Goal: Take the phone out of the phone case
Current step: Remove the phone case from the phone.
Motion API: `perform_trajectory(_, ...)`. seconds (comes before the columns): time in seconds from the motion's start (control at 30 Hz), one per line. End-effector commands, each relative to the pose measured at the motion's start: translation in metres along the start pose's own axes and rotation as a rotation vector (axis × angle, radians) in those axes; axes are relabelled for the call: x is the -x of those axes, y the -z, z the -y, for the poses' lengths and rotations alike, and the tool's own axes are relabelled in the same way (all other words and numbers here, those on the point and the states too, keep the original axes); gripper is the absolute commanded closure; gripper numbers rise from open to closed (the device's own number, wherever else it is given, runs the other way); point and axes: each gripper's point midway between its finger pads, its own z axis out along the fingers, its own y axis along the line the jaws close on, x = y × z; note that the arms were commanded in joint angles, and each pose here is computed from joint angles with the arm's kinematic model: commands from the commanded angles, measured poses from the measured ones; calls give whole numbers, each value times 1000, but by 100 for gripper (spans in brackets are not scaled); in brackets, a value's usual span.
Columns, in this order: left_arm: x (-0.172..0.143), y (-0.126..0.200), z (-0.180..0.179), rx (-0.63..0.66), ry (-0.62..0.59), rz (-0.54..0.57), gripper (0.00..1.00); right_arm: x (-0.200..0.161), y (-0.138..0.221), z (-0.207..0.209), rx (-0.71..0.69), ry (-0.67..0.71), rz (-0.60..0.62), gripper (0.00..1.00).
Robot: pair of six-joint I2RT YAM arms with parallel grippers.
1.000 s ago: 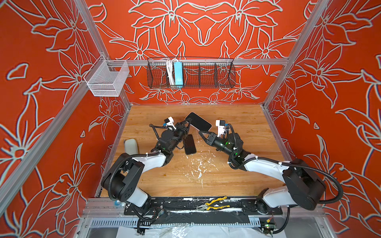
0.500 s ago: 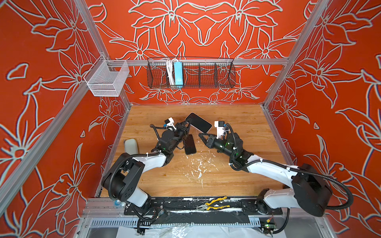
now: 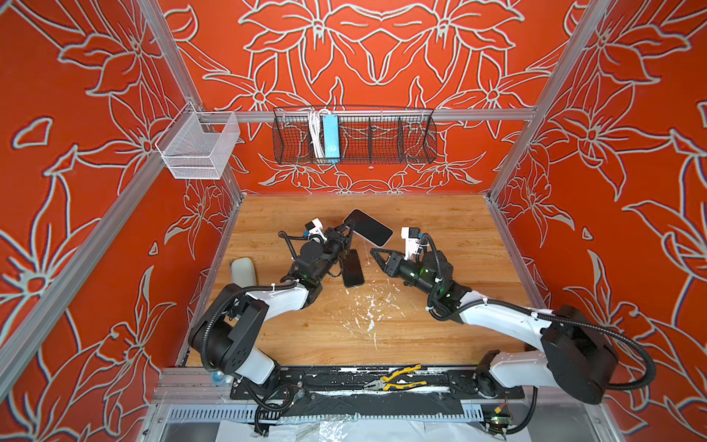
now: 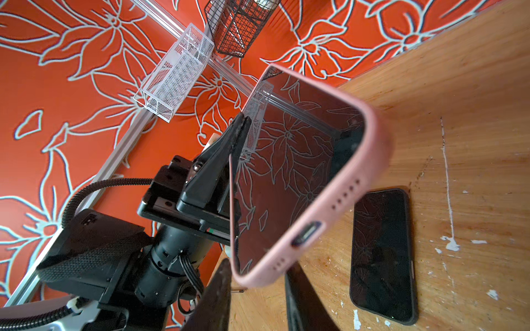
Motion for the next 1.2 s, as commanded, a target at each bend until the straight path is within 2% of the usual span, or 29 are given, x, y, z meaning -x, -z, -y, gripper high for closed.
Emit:
perform_trajectory(0.0, 0, 1, 36, -131, 17, 3, 100, 13, 7, -14, 78, -91, 76, 61)
perform_trajectory(0.2, -1, 1, 37, -139, 18, 0, 100, 22, 12, -22, 140, -156, 133, 58)
perform_trajectory(0.6, -2, 1, 38, -156, 30, -8, 100, 27, 3, -23, 205, -255, 169, 66)
perform_trajectory(0.83, -2, 2, 37, -153, 31, -8, 100, 26, -2, -21, 199, -247, 165, 73)
perform_trajectory(1.17, -2, 2, 35, -149, 30, -9, 100, 27, -10, -26, 220, -246, 154, 75)
